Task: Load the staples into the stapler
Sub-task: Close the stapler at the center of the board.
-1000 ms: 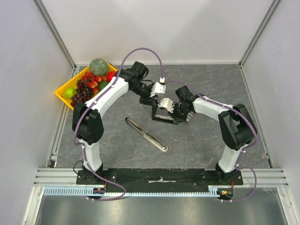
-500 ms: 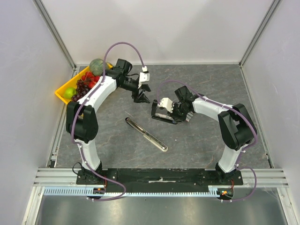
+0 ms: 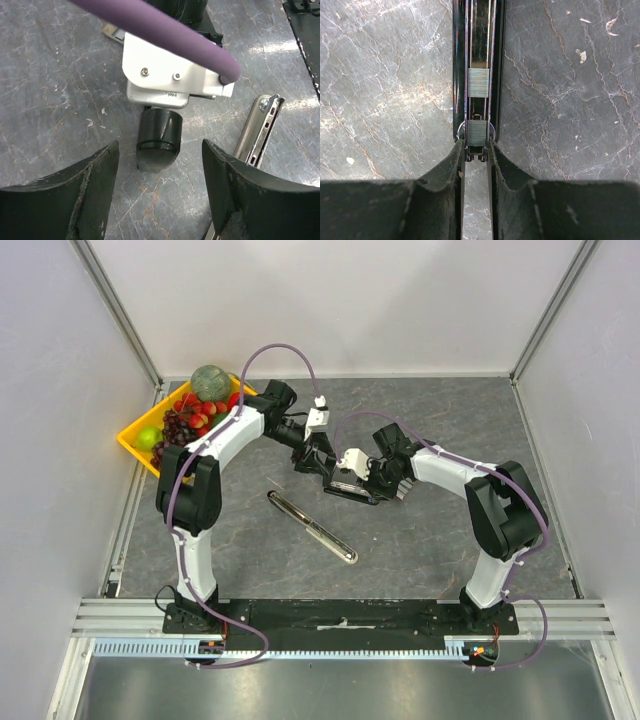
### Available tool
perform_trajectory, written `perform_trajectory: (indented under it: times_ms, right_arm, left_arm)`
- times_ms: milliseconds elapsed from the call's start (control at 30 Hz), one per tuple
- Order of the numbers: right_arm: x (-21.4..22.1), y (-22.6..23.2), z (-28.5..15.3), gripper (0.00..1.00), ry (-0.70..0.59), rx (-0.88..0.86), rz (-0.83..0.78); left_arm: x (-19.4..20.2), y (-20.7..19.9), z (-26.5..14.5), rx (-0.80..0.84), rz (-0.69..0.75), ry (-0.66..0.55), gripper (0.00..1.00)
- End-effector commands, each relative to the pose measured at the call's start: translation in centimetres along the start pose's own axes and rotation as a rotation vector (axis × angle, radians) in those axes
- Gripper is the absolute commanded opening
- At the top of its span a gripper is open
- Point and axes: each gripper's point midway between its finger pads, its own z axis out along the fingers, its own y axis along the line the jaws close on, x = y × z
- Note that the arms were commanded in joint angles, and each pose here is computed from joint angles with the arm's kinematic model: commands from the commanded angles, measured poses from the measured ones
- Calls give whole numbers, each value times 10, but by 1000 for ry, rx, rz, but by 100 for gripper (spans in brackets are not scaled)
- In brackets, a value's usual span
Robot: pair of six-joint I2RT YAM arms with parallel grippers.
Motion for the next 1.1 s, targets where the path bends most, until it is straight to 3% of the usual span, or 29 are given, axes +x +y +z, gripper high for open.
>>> perform_trajectory:
  times_ms: [0, 67, 133, 267, 367, 400, 500, 833, 1067]
  right_arm:
    - [9, 4, 16, 7, 29, -26, 10]
    - [9, 4, 16, 7, 30, -27, 10]
    - [9, 4, 16, 7, 28, -27, 10]
    - [7, 4, 14, 8, 23, -24, 10]
    - [6, 4, 11, 19, 16, -25, 11]
    - [5, 4, 10, 27, 8, -30, 11]
    - [2, 9, 0, 35, -35, -81, 19]
    - [-13, 24, -50, 42, -180, -183, -76]
    - [-8, 7, -77, 42, -216, -136, -45]
  left_arm:
    - [-6, -4, 11, 53, 2, -63, 68]
    - [-8, -4, 14, 60, -12, -63, 53]
    - [-6, -5, 17, 65, -13, -49, 44]
    - [0, -4, 21, 65, -25, -24, 2]
    - [3, -5, 23, 69, -50, -16, 2]
    - [2, -6, 23, 69, -54, -14, 2]
    - [5, -10, 24, 71, -63, -1, 2]
    - [10, -14, 26, 57, -89, 53, 2]
    - [23, -18, 49, 20, -103, 194, 2]
